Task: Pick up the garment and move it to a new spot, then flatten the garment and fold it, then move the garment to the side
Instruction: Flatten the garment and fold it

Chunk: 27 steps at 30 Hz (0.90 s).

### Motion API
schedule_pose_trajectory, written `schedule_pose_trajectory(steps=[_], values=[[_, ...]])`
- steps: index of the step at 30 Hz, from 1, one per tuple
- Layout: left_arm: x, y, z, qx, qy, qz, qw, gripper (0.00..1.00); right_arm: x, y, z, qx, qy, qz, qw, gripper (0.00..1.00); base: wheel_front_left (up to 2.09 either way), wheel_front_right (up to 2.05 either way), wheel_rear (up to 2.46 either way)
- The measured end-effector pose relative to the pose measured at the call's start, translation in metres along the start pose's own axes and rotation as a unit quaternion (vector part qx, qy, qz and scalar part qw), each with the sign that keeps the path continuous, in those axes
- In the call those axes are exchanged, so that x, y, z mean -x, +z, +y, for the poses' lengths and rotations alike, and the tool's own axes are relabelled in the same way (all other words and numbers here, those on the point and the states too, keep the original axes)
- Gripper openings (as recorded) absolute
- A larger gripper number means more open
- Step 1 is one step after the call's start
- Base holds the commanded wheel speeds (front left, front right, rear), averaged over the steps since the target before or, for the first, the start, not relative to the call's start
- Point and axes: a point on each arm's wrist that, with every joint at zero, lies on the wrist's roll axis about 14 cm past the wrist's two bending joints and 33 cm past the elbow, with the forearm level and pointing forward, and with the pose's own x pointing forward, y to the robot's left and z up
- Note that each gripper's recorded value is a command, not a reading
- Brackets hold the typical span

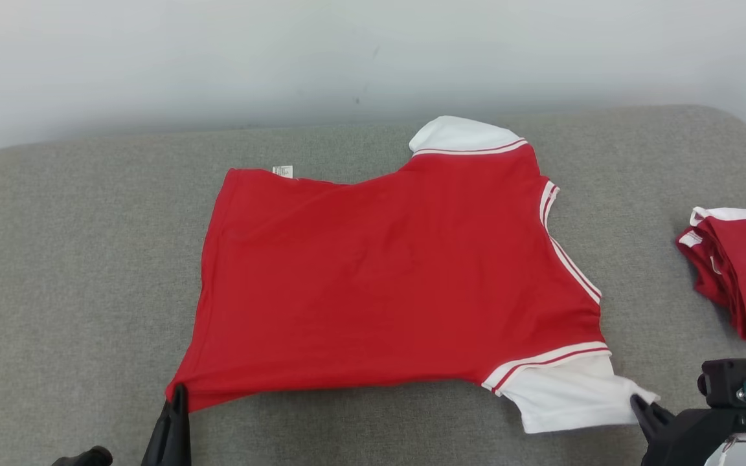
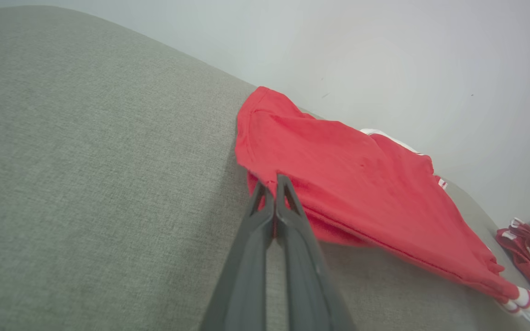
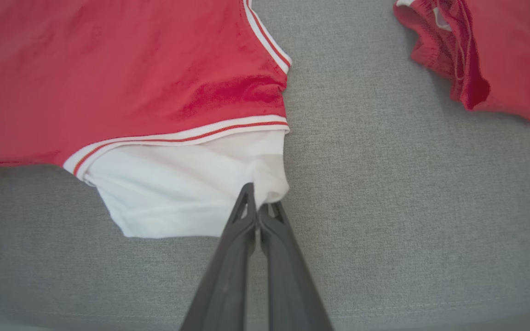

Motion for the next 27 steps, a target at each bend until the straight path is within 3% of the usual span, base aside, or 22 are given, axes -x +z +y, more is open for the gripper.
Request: schedule_pose_trajectory(steps=[15, 22, 27], values=[[0.032, -0.023, 0.014, -0.058, 0.020, 0.072, 0.996, 0.00, 0.026, -0.070, 0.002, -0.031, 0.013, 0.139, 0.990, 0.00, 0.00, 0.00, 0.00], [0.039, -0.024, 0.015, -0.078, 0.024, 0.087, 0.993, 0.00, 0.031, -0.062, 0.003, -0.025, 0.020, 0.137, 0.990, 0.00, 0.00, 0.00, 0.00], [0.034, -0.019, 0.009, -0.076, 0.018, 0.084, 0.993, 0.00, 0.024, -0.031, 0.001, -0.001, 0.020, 0.085, 0.996, 0.00, 0.00, 0.00, 0.00]])
